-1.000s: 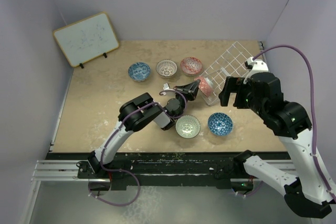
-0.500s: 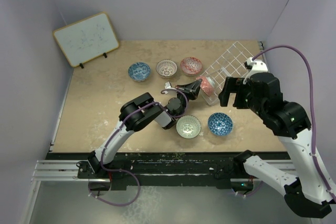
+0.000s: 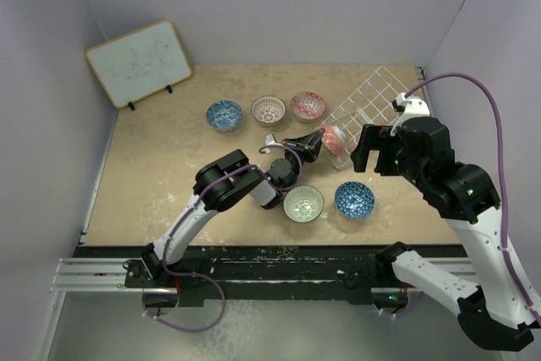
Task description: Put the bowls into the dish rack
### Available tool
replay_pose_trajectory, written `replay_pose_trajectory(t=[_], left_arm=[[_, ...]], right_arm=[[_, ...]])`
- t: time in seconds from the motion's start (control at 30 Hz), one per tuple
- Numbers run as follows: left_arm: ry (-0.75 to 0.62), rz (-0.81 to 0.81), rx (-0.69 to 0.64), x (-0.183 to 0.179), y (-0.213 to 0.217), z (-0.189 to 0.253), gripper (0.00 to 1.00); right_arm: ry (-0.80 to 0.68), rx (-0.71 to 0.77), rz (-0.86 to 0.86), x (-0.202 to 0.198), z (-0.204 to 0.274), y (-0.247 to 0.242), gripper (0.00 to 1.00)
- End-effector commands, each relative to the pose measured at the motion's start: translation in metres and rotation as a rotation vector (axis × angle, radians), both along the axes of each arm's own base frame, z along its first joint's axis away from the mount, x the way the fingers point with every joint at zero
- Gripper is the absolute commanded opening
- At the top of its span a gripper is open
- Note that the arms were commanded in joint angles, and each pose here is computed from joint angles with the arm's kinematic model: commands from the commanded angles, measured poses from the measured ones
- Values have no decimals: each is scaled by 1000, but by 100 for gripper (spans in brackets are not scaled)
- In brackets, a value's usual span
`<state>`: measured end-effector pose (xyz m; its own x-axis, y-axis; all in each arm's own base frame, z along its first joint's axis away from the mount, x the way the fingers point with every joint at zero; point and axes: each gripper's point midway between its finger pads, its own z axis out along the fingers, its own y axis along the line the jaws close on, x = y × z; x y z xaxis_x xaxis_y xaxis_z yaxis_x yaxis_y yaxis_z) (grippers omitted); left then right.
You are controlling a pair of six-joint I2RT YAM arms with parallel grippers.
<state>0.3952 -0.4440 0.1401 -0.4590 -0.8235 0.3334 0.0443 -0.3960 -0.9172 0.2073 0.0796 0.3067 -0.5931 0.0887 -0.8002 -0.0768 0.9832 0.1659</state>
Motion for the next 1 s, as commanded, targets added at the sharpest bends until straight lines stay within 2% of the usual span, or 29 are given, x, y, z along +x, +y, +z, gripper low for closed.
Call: replay_pose_trajectory(t=[0.0, 0.2, 0.53, 0.97], left_arm=[[-75, -27, -164, -9, 6, 36, 8], [-65, -29, -176, -9, 7, 35, 26], [-43, -34, -169, -11, 10, 27, 36], [-22, -81, -116, -21, 12, 13, 56]], right_arm=[[-17, 10, 20, 2, 4, 4, 100], [-17, 14, 26, 4, 5, 6, 100], [-15, 18, 33, 6, 3, 8, 100], [-14, 37, 41, 5, 2, 12, 100]])
